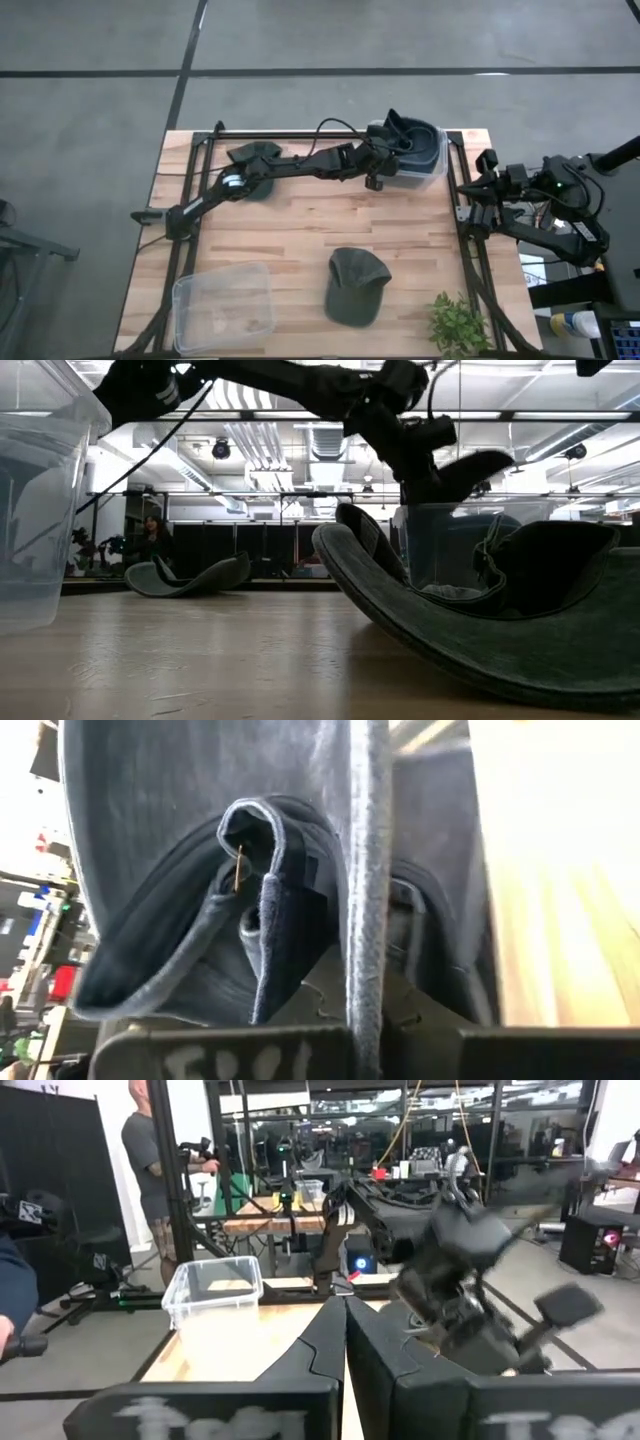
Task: Pick & Place hat
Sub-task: Put the blue cap into the top transparent bin
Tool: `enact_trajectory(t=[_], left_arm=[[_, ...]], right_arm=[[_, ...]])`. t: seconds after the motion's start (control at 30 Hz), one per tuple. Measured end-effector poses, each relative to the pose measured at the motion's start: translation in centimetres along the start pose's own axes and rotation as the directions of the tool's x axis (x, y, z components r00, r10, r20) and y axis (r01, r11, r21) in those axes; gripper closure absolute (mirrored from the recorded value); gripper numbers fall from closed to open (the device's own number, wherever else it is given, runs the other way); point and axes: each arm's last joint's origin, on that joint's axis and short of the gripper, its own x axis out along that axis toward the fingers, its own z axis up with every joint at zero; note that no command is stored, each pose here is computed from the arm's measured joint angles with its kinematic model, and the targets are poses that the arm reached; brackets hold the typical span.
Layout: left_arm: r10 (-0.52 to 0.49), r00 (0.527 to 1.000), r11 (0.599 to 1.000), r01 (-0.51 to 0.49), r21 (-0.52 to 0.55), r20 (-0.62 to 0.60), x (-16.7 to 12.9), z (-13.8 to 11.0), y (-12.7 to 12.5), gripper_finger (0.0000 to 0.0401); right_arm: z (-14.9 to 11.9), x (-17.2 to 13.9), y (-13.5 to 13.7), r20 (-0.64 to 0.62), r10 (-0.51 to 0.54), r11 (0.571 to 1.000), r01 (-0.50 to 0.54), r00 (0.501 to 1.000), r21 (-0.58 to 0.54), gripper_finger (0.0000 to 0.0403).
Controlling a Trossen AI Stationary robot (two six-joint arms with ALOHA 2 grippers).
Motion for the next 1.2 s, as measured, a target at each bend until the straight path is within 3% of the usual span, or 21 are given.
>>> enact_trajectory(t=[0.7, 1.2], left_arm=[[-0.027, 0.999, 0.999, 0.028, -0.045, 0.022, 0.76, -0.2, -0.79, 0.0396], [0.039, 0.999, 0.995, -0.041, -0.09, -0.023, 0.74, -0.28, -0.45, 0.039]], right_arm=[[-0.01, 0.04, -0.02, -0.001, 0.0, 0.999, 0.0, 1.0, 0.043, 0.0394], [-0.01, 0.04, -0.02, -0.001, 0.001, 0.999, -0.001, 1.0, 0.045, 0.0394]])
